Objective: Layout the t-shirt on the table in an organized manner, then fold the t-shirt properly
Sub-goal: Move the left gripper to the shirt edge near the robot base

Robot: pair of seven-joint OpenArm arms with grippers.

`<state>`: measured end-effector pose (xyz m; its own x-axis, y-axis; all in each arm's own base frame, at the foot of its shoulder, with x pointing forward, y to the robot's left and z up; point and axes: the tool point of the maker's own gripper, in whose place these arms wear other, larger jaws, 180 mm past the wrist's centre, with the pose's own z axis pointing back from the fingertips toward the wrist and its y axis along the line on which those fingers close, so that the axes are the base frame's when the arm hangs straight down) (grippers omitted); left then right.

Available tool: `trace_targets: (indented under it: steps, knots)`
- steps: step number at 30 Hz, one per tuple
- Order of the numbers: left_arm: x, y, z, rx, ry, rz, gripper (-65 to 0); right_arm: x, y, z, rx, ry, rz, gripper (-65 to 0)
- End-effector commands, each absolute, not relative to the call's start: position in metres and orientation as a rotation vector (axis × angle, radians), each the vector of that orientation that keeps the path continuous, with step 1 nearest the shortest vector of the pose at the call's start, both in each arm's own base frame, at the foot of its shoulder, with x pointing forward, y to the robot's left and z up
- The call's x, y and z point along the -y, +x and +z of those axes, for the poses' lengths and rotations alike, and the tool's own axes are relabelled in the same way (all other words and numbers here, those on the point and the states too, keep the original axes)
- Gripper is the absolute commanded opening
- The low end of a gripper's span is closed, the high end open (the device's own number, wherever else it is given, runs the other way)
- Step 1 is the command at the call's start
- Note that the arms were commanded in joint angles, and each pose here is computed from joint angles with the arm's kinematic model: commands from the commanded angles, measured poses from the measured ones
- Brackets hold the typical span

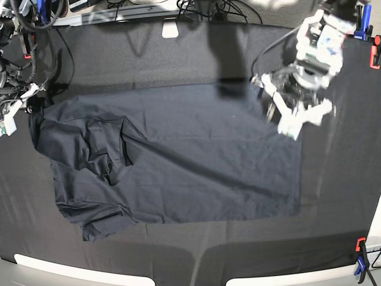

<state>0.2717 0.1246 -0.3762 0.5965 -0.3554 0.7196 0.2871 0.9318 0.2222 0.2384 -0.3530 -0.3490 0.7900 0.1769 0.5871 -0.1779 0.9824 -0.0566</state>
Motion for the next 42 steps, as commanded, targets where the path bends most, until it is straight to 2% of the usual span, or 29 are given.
trace_targets:
  steps: [1,9,14,19,26,31,32,34,35,42]
  knots:
    - [-0.126,0.279,-0.375,0.883,0.094,-0.363,-29.8,0.356,0.247,-0.333,0.674,-0.016,0.233,-65.0]
    - [-0.106,0.256,-0.443,0.728,0.045,-0.369,-29.8,0.356,0.247,-0.333,0.674,-0.017,0.233,-65.0]
    - [-0.13,0.232,-0.488,0.597,0.141,-0.413,-29.8,0.362,0.245,-0.333,0.649,-0.038,0.24,-65.0]
    - [-0.151,0.201,-0.528,0.473,0.169,-0.415,-29.8,0.378,0.244,-0.323,0.615,-0.089,0.268,-65.0]
    - [-0.161,0.187,-0.541,0.414,0.184,-0.415,-29.8,0.399,0.249,-0.301,0.605,-0.162,0.311,-65.0]
    - [-0.172,0.174,-0.545,0.343,0.214,-0.419,-29.8,0.4,0.244,-0.304,0.571,-0.161,0.307,-65.0]
    - [-0.175,0.171,-0.546,0.335,0.23,-0.435,-29.8,0.4,0.241,-0.306,0.556,-0.162,0.304,-64.3]
    - [-0.179,0.164,-0.547,0.323,0.257,-0.466,-29.8,0.403,0.237,-0.309,0.528,-0.174,0.304,-51.9]
    - [-0.18,0.16,-0.548,0.315,0.265,-0.477,-29.8,0.407,0.235,-0.309,0.52,-0.193,0.306,-48.0]
    - [-0.21,0.131,-0.552,0.249,0.312,-0.513,-29.8,0.443,0.241,-0.295,0.533,-0.407,0.278,-46.7]
